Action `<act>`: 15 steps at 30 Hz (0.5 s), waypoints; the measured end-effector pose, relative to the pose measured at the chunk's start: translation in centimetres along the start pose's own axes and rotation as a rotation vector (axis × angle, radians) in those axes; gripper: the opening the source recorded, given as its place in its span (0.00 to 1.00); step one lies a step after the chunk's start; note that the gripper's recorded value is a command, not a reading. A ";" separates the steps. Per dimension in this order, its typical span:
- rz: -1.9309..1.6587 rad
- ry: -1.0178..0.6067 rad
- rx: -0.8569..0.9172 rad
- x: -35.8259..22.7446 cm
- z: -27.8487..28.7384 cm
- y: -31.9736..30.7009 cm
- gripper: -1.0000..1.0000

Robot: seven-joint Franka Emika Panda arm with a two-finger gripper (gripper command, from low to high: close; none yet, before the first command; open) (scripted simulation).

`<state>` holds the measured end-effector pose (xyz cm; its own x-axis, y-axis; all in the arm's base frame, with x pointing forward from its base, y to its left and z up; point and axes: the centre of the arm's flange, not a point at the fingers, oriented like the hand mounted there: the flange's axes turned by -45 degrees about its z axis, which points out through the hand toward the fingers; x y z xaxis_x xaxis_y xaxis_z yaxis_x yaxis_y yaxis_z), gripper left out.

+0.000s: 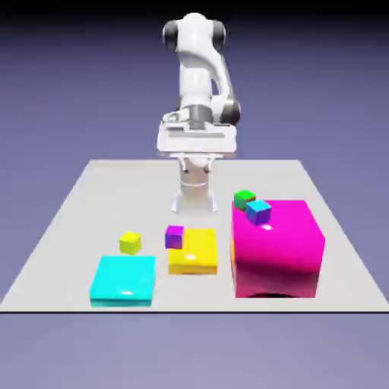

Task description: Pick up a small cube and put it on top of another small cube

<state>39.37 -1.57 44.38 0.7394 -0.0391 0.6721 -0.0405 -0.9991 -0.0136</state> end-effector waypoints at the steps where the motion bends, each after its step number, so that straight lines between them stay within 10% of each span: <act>1: 0.077 -0.048 -0.020 -0.6 1.1 1.7 0.50; 15: 1.256 -0.603 -0.225 -16.5 9.1 22.2 0.50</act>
<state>32.41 -23.25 26.24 0.2984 -0.9474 -0.1157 -0.9408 -0.2716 -0.2027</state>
